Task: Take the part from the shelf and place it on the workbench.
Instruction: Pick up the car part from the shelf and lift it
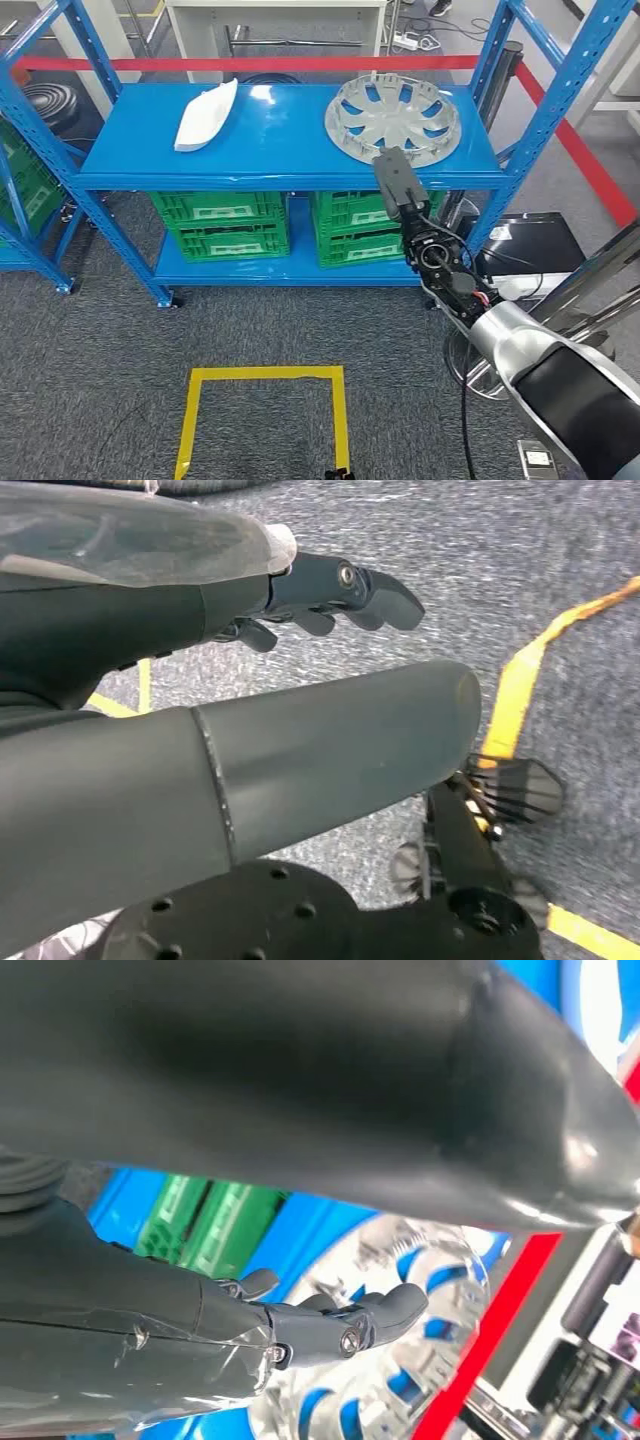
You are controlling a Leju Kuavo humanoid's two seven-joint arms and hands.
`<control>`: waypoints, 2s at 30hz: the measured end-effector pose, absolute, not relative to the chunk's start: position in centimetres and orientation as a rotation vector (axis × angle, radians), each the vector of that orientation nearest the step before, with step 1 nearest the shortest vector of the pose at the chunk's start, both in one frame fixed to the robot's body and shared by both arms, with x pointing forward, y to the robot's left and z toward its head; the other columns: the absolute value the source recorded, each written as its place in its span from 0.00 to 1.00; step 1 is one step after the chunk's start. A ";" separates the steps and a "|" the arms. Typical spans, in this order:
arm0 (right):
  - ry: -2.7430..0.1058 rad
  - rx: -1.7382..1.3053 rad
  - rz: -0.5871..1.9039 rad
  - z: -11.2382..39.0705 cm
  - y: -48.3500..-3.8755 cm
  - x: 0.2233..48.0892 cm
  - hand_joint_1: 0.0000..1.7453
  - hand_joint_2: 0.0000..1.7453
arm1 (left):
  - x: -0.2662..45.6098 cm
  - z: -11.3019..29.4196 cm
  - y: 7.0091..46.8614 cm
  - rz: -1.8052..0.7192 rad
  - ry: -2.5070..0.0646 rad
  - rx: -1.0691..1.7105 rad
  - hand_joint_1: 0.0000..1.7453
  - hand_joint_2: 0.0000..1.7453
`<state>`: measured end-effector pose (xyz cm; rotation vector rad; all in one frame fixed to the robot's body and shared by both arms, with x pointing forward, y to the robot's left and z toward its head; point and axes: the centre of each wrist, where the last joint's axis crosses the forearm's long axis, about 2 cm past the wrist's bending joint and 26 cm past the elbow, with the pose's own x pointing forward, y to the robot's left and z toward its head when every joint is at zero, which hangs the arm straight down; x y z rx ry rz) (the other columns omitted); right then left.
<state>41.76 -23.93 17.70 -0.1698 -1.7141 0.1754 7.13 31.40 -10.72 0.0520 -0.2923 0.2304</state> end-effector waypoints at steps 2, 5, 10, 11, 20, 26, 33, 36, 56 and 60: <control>-1.718 -0.170 0.175 17.8 -23.9 41.8 0.00 0.00 | 7.2 -10.7 31.4 0.231 -0.293 0.052 0.00 0.00; -1.723 -0.167 0.175 17.8 -23.9 41.8 0.00 0.00 | 7.3 -10.7 31.5 0.234 -0.295 0.053 0.00 0.00; -1.732 -0.157 0.178 18.1 -23.9 41.9 0.00 0.00 | 7.2 -10.7 31.5 0.238 -0.292 0.052 0.00 0.00; -1.731 -0.157 0.178 18.0 -23.9 41.9 0.00 0.00 | 7.2 -10.7 31.4 0.238 -0.292 0.052 0.00 0.00; -1.729 -0.165 0.173 18.0 -23.8 41.8 0.00 0.00 | 7.2 -10.7 31.7 0.230 -0.290 0.058 0.00 0.00; -1.730 -0.177 0.164 18.1 -23.8 41.8 0.00 0.00 | 7.3 -10.7 31.6 0.234 -0.291 0.057 0.00 0.00; -1.722 -0.183 0.160 17.8 -23.8 41.6 0.00 0.00 | 7.1 -10.7 31.6 0.239 -0.288 0.055 0.00 0.00; -1.722 -0.180 0.160 17.8 -23.8 41.5 0.00 0.00 | 7.3 -10.7 31.7 0.239 -0.292 0.055 0.00 0.00; -1.675 -0.254 0.188 19.1 -23.9 42.2 0.00 1.00 | 7.2 -10.7 32.0 0.243 -0.293 0.053 0.00 0.00; -1.667 -0.262 0.186 19.0 -24.1 42.1 0.00 1.00 | 7.0 -10.7 32.0 0.240 -0.290 0.052 0.00 0.00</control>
